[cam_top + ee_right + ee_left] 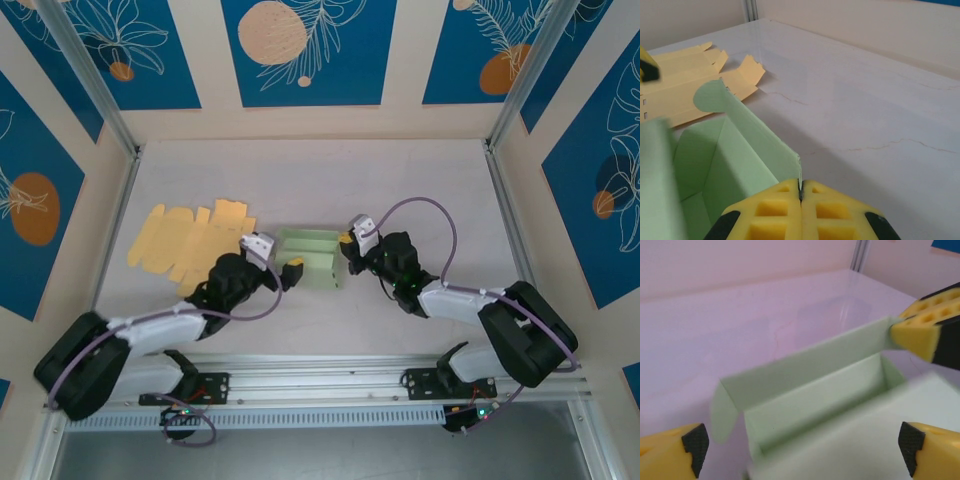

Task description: Fold the paper box

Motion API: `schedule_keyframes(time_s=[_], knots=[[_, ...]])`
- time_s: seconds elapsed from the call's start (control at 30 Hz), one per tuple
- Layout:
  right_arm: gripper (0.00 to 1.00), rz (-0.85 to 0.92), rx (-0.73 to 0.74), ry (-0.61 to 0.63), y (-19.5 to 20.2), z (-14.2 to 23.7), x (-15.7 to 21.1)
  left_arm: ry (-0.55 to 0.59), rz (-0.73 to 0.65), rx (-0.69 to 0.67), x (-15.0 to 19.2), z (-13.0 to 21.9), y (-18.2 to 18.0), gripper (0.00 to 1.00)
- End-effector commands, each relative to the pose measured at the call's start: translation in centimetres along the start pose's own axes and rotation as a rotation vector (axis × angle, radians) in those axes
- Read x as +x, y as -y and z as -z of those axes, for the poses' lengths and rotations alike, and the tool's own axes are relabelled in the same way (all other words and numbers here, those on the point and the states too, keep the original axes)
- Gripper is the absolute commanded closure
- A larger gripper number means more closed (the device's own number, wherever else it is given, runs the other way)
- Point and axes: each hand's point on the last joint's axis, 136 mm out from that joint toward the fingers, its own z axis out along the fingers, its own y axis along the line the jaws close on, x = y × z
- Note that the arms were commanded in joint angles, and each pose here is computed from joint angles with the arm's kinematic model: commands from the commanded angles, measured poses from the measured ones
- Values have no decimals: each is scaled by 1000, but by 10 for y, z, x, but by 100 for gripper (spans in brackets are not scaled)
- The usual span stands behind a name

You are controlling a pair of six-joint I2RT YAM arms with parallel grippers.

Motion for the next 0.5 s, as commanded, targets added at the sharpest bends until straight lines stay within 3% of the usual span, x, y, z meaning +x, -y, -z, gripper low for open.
schedule_keyframes(time_s=[0.0, 0.1, 0.2, 0.47], knots=[[100, 55, 7, 67, 0, -1, -14, -51, -111, -71, 2, 20, -24, 0], [100, 57, -5, 64, -2, -3, -14, -57, -154, -76, -11, 39, -46, 0], [100, 56, -20, 62, -5, -4, -14, -113, -258, 12, -16, 46, -49, 0], [100, 64, -37, 62, -10, -2, -18, -217, -286, 275, -19, 17, -33, 0]])
